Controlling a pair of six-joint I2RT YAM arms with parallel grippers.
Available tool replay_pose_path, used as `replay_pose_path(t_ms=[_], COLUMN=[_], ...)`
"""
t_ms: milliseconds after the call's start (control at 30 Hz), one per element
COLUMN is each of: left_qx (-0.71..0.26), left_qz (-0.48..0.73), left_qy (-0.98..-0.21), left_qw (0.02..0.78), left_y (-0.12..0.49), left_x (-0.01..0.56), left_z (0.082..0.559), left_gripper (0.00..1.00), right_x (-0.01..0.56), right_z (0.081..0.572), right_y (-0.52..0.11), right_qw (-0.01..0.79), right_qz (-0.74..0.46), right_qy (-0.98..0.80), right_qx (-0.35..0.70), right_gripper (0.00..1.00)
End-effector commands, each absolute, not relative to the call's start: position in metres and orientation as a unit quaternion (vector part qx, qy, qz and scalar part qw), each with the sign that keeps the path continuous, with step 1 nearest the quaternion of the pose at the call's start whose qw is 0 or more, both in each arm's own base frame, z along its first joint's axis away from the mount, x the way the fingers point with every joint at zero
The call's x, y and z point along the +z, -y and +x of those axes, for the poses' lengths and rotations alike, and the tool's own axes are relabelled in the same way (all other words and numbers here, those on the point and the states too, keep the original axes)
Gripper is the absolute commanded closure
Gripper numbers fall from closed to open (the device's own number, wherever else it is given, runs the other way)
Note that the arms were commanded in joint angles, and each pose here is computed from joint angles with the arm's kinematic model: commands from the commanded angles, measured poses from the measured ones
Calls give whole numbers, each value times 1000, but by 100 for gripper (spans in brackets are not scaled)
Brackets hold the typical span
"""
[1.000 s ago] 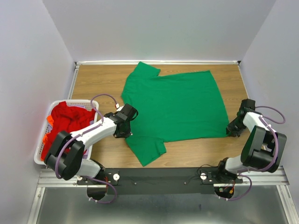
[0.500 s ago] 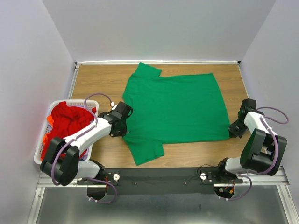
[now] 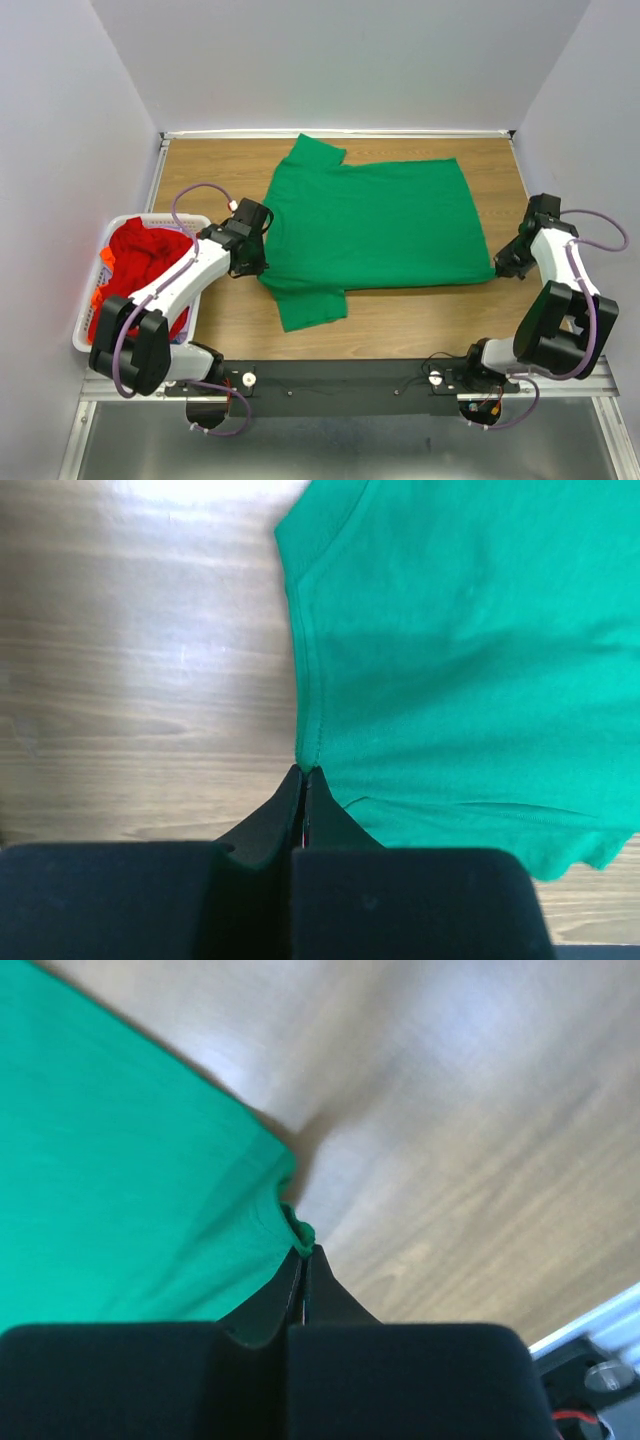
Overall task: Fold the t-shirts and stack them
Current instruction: Fold the tshirt
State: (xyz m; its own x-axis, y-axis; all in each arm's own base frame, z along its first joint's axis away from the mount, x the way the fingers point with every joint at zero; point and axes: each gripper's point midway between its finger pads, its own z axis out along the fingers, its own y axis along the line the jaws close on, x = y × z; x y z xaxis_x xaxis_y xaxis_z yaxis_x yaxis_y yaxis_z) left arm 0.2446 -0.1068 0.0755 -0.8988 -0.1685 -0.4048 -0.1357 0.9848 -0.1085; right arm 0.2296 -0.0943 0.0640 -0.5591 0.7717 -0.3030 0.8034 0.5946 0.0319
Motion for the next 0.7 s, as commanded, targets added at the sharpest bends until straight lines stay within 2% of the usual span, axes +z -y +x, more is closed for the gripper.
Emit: replay_pose_path(t_ms=[0,167,667], left_qx=[-27,-28,12], left_qz=[-65,-62,-72], left_qy=[-976,-975,-970], left_qw=[207,211,231], left_y=[99,99,90], left_x=[80,81,77], left_z=[253,269,326], left_gripper=[100,100,100], right_x=[79,91,76], right_z=[256,287,344], right_y=[99,102,105], right_qw=[166,181,178], right_qz=[423,393,348], right_qy=[-890,-901,-920], right_qx=[-31,-17,-36], right_gripper=[99,99,99])
